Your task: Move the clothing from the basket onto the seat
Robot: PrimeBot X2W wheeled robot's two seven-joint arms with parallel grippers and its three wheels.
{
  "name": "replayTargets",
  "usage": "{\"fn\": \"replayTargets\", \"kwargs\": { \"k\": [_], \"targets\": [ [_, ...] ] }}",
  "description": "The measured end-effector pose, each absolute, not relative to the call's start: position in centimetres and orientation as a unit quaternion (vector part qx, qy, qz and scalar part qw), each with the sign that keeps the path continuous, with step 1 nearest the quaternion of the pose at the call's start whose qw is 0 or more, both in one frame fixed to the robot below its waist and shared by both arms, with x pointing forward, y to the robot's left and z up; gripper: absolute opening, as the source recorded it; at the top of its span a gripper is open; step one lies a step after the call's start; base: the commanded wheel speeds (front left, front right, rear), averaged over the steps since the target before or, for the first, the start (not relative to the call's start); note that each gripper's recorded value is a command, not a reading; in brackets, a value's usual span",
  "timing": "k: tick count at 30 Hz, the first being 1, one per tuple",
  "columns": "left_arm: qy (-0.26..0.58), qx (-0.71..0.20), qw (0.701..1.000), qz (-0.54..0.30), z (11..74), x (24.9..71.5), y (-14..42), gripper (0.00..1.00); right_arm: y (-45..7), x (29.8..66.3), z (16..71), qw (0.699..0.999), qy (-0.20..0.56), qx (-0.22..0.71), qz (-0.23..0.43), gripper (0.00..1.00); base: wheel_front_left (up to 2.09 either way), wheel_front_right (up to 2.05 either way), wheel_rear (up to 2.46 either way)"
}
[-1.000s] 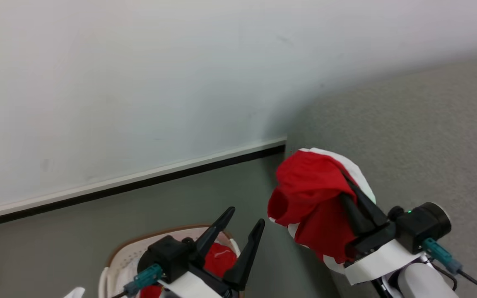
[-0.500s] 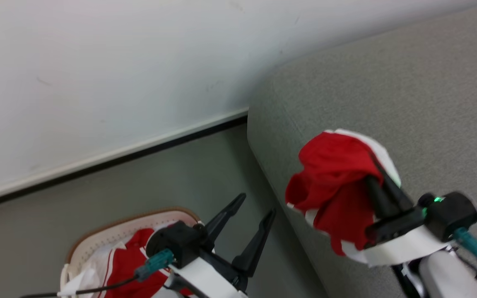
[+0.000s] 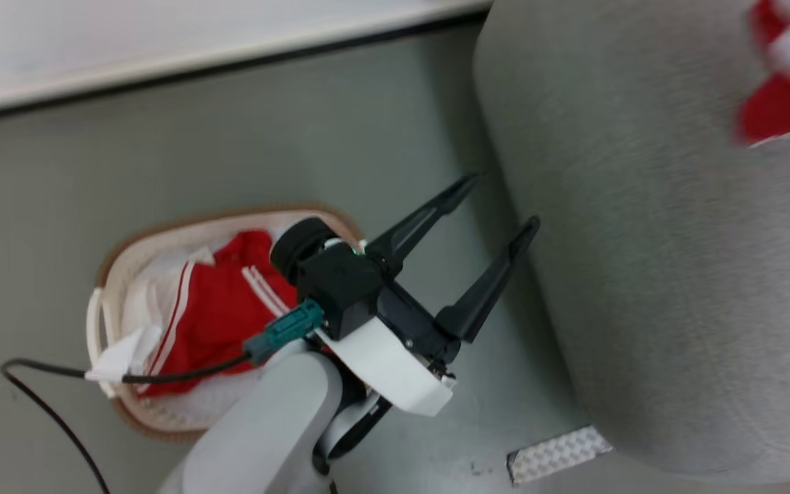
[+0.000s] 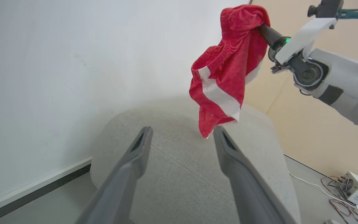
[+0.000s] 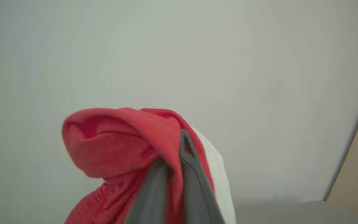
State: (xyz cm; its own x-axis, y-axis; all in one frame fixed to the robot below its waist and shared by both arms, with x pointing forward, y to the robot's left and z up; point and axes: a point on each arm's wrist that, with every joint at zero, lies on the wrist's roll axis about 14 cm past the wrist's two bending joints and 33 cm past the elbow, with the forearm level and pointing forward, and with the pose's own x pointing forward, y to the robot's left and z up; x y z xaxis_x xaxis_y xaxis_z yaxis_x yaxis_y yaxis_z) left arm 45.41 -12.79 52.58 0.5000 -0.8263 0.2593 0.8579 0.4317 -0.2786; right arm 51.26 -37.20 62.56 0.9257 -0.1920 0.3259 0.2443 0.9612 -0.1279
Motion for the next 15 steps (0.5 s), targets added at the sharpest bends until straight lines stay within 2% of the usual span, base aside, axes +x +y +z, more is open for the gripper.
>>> {"fn": "replayTargets", "kwargs": {
  "k": [4, 7, 10, 15],
  "targets": [
    [-0.023, -0.202, 0.856, -0.475, 48.9, 47.9, -11.5, 1.0, -42.0, 55.0, 64.6, 0.962, -0.185, -0.09, -0.18, 0.0, 0.0, 0.0, 0.0],
    [-0.007, -0.211, 0.866, -0.454, 46.4, 49.2, -10.3, 1.0, -44.8, 56.8, 63.5, 0.953, -0.169, -0.107, -0.227, 0.0, 0.0, 0.0, 0.0],
    [0.007, -0.215, 0.878, -0.428, 44.3, 50.1, -8.7, 1.0, -46.2, 58.6, 59.3, 0.952, -0.123, -0.104, -0.26, 0.0, 0.0, 0.0, 0.0],
    [0.039, -0.217, 0.897, -0.384, 40.8, 51.2, -5.9, 1.0, -45.8, 60.1, 47.6, 0.955, -0.012, -0.065, -0.288, 0.0, 0.0, 0.0, 0.0]
  ]
}}
